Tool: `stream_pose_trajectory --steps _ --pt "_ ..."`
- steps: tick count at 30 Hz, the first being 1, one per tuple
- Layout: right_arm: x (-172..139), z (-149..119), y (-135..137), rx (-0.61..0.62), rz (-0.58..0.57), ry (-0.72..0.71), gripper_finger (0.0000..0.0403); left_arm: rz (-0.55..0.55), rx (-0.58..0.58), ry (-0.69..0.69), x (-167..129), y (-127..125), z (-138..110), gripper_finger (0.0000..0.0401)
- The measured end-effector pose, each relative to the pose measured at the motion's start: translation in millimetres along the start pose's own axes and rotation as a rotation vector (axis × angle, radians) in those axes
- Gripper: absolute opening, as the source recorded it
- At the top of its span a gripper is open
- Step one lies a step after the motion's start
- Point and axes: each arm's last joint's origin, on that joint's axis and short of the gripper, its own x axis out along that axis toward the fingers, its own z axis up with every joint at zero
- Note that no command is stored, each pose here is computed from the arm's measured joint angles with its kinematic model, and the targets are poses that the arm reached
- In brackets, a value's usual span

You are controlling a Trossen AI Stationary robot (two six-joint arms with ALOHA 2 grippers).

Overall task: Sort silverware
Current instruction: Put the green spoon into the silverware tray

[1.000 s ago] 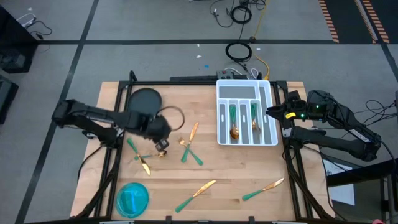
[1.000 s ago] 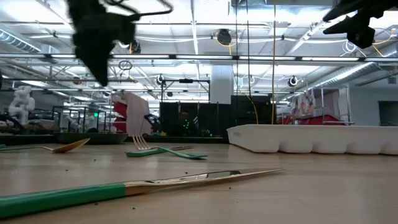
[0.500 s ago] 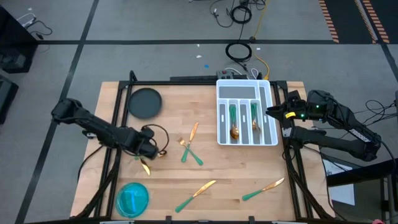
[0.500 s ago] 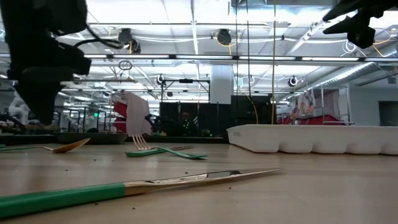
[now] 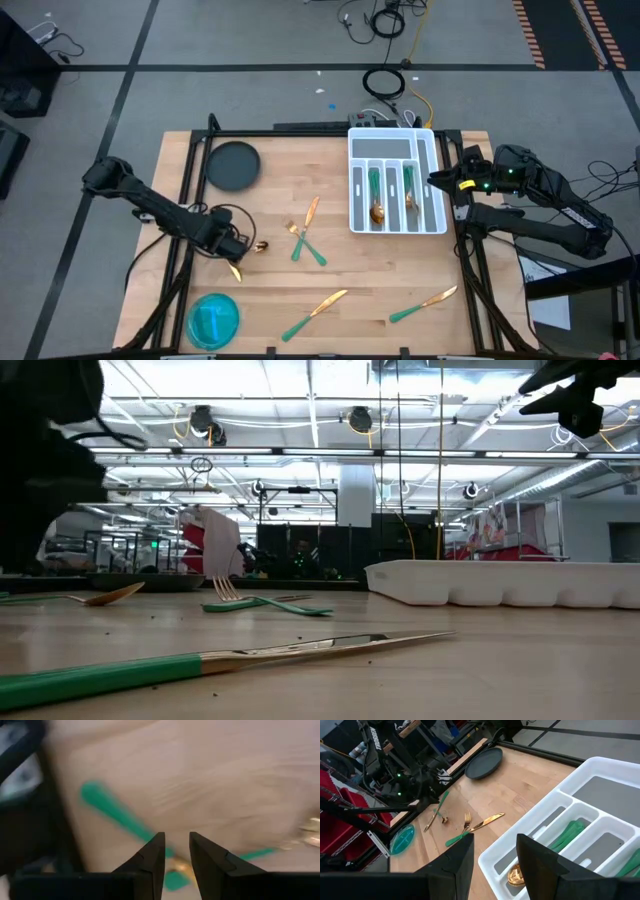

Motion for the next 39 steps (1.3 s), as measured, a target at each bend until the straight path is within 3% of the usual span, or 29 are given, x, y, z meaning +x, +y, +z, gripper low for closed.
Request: stream_pose_trajectory --steps 4,8,17,28,34,39 --pt "0.0 0.1 -0.2 -0.011 -0.005 -0.003 0.0141 -0.172 0.258 -0.054 -3.5 -17.1 -0.6 0.0096" --pt "0.0 0.0 -0.2 -0.014 -0.006 -0.002 0.0141 -0.198 0.388 -0.074 -1.5 -22.6 -0.4 0.0096" --pt "0.0 -0.1 -0.2 0.001 -0.004 -0.001 0.0141 -0.178 0.548 -0.142 8.3 -21.5 -0.2 0.0096" --pt "0.0 -0.2 -0.2 -0.028 -0.003 0.002 0.0141 -0.238 0.700 -0.103 6.3 -26.6 -2.7 0.0096" --pt "0.0 -0.4 -0.3 -0.050 -0.003 0.004 0.0141 -0.344 0.814 -0.083 0.7 -36.0 -5.2 0.0096" --pt "0.0 -0.7 -0.5 -0.062 -0.004 0.008 0.0141 -0.350 0.841 -0.071 0.7 -36.2 -5.0 0.0096"
